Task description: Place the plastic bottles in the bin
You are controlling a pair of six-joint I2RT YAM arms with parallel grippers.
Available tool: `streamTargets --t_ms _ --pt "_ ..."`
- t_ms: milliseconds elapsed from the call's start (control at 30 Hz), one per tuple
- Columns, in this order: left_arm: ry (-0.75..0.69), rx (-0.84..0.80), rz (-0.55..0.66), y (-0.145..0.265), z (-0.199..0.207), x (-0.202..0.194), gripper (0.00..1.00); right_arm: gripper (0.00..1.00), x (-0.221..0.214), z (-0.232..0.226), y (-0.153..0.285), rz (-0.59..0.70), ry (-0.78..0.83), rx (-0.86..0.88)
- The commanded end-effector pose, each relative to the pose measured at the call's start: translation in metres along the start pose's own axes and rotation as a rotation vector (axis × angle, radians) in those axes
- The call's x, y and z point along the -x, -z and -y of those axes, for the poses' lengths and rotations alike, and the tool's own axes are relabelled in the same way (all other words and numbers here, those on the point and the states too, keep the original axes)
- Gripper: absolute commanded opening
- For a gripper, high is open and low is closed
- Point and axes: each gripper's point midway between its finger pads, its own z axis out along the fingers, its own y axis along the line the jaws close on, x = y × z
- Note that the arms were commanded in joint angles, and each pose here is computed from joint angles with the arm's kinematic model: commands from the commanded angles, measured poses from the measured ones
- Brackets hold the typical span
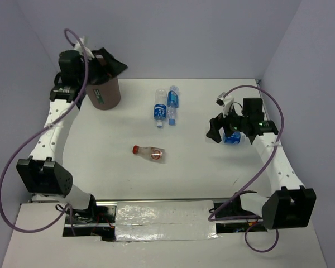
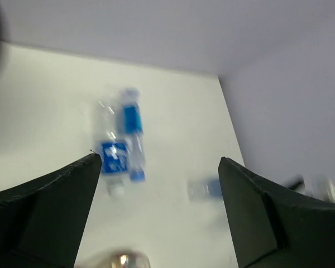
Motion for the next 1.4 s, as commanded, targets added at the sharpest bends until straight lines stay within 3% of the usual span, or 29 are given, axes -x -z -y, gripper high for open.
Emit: streamTargets --t_ms 0,67,100,300,500,567,767,1000,1100,1367 --pt "-0.090 -0.111 -0.151 0.021 0.032 -0.057 0.99 1.00 -0.001 0.027 -0.001 -0.088 0.078 -0.074" --pt "-0.102 -0.155 -0.161 0.037 0.047 -0.071 1.00 0.99 -0.019 0.041 -0.011 -0.183 0.106 -0.071" --pt "-0.077 -0.151 -0.203 0.039 0.038 -0.092 0.99 0.98 -0.026 0.049 -0.012 -0.226 0.169 -0.080" --pt "0.003 -0.192 -0.223 0.062 0.032 -0.133 0.99 0.90 -0.063 0.064 -0.027 -0.385 0.402 0.047" --pt "0.085 -0.189 -0.252 0.070 0.019 -0.164 1.00 0.92 -0.074 0.071 -0.041 -0.418 0.522 0.136" --pt "0.100 -0.193 -0.262 0.073 0.016 -0.173 0.99 1.00 -0.070 0.081 -0.049 -0.421 0.547 0.118" --pt "0.132 -0.191 -0.287 0.078 0.014 -0.188 0.99 1.00 -0.077 0.112 -0.081 -0.488 0.541 0.073" --pt "0.154 -0.259 -0.278 0.079 0.024 -0.192 0.99 0.99 -0.107 0.119 -0.111 -0.588 0.578 0.090" --pt "0.156 -0.319 -0.276 0.081 0.035 -0.196 0.99 0.95 -0.106 0.121 -0.116 -0.572 0.571 0.068" --pt "0.078 -0.504 -0.230 0.074 0.081 -0.212 0.99 0.60 -0.066 0.112 -0.114 -0.465 0.436 0.030"
